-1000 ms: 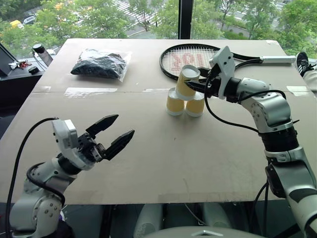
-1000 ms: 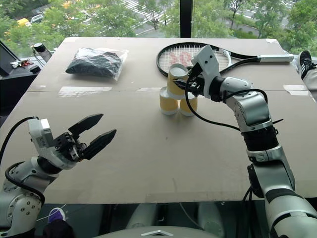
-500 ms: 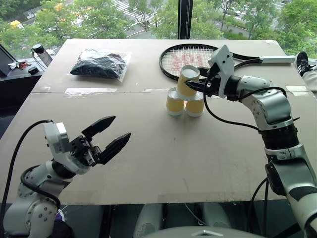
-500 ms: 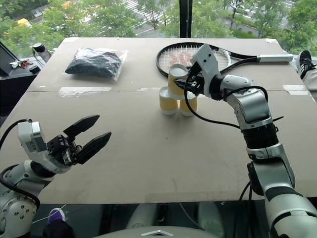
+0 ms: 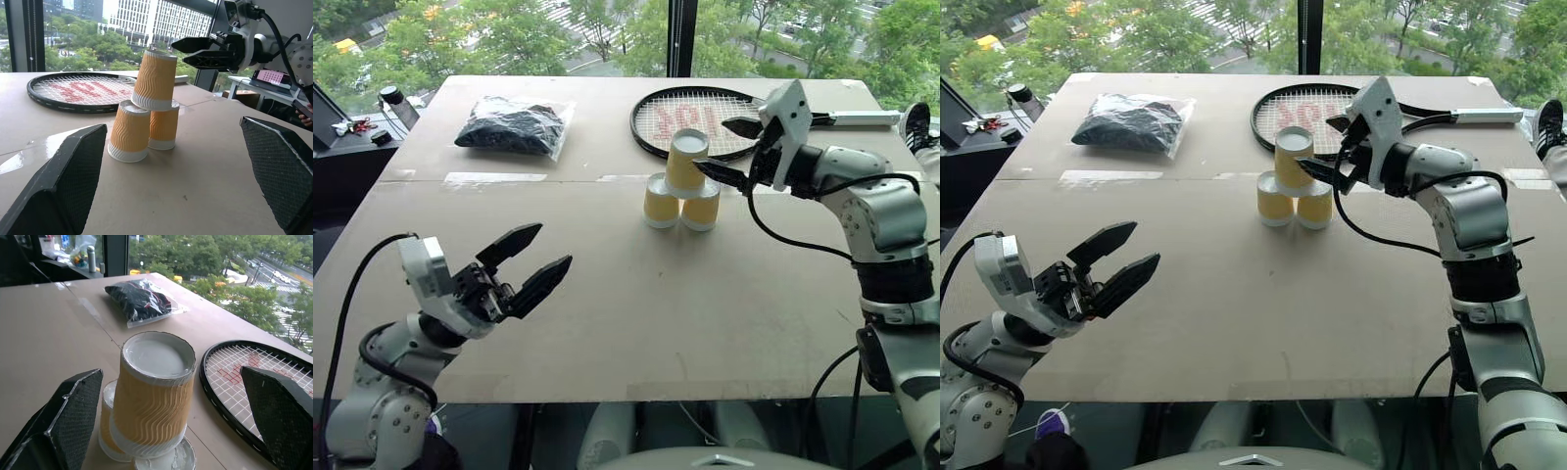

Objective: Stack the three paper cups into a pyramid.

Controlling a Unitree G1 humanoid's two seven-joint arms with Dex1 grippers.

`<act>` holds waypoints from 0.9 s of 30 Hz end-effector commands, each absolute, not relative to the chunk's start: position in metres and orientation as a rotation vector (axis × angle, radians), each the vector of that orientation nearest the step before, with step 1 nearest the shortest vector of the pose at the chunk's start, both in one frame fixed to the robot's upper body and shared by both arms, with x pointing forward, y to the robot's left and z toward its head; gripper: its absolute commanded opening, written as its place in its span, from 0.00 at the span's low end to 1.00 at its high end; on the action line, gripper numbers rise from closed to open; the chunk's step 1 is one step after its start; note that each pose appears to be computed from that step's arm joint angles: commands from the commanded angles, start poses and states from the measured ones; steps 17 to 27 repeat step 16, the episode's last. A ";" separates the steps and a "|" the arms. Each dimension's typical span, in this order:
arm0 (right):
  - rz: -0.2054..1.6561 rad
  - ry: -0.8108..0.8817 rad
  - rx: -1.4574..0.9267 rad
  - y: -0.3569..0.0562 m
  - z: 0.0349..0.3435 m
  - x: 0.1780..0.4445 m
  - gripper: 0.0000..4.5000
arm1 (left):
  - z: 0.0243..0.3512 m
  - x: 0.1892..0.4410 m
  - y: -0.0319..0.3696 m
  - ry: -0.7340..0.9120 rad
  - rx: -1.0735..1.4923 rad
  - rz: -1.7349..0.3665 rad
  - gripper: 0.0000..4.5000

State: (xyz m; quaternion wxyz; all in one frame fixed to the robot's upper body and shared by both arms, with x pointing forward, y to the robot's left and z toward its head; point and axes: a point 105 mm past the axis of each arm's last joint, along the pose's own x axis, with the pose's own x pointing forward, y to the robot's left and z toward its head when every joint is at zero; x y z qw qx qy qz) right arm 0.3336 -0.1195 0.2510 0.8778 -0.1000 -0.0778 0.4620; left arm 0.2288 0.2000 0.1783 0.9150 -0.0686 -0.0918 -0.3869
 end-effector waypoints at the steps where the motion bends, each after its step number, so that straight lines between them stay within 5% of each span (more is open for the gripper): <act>1: 1.017 -0.226 -0.216 -0.134 0.258 0.302 0.99 | 0.168 0.232 0.203 -0.138 -0.142 -0.758 1.00; 11: 0.896 0.054 -0.229 -0.207 0.162 0.228 0.99 | 0.126 0.227 0.230 0.100 -0.065 -0.673 1.00; 16: 0.814 0.079 -0.206 -0.222 0.138 0.224 0.99 | 0.111 0.211 0.243 0.204 -0.037 -0.686 1.00; 27: 0.814 0.079 -0.206 -0.222 0.138 0.224 0.99 | 0.111 0.211 0.243 0.204 -0.037 -0.686 1.00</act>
